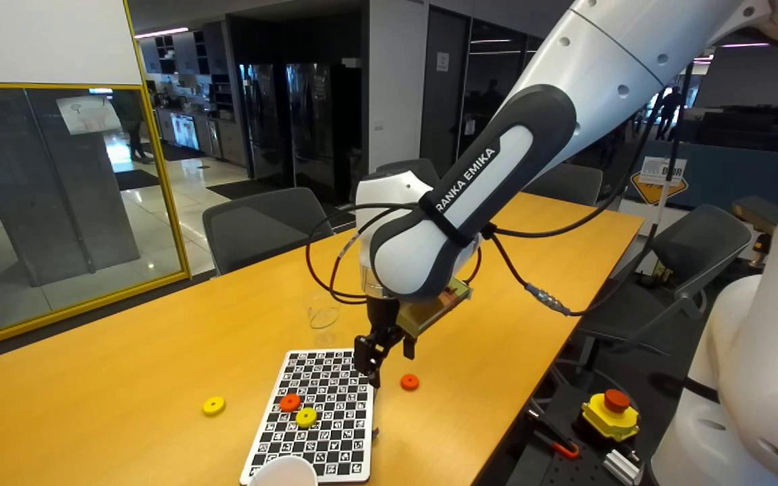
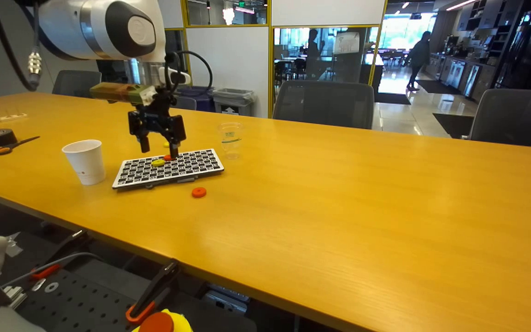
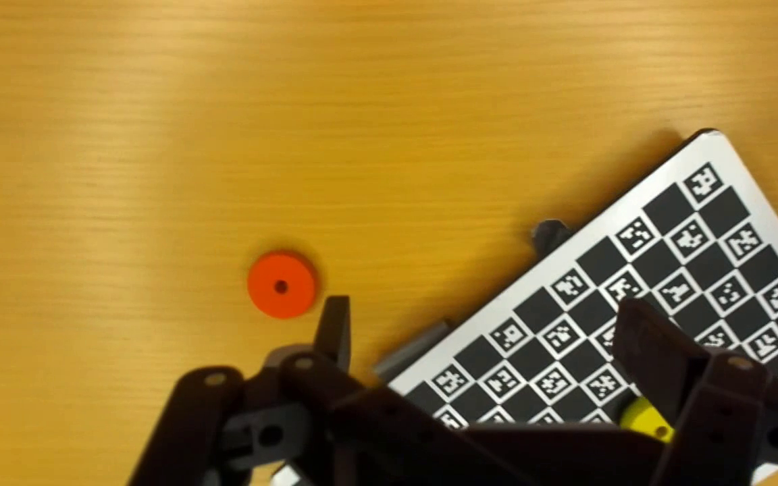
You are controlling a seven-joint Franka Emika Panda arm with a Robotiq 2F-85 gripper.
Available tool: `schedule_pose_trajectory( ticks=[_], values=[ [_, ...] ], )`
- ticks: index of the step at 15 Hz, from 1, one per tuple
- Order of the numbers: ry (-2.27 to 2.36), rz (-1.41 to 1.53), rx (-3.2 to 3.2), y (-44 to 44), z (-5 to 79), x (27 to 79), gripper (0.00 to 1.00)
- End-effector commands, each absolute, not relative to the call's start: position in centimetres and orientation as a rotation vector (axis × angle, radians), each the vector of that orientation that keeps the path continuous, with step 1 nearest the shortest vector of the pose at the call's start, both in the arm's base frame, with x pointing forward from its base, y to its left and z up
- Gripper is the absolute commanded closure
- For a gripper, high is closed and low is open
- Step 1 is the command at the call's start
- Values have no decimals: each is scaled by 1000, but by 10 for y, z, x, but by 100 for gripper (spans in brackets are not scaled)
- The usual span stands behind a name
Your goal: Pick up the orange and yellow objects from the table and put them in the two cups on the table
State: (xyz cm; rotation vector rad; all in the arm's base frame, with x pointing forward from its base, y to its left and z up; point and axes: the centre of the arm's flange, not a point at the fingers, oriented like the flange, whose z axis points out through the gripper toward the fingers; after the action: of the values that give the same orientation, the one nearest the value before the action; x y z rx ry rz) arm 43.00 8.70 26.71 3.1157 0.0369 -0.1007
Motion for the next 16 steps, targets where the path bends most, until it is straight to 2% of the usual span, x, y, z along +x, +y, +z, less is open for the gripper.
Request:
schedule_pose_trajectory(
  ticks=[1,16],
  values=[
    [-129,-57,3135,61,245,428,0],
    [-365,-31,3147,12,164,443,0]
  ],
)
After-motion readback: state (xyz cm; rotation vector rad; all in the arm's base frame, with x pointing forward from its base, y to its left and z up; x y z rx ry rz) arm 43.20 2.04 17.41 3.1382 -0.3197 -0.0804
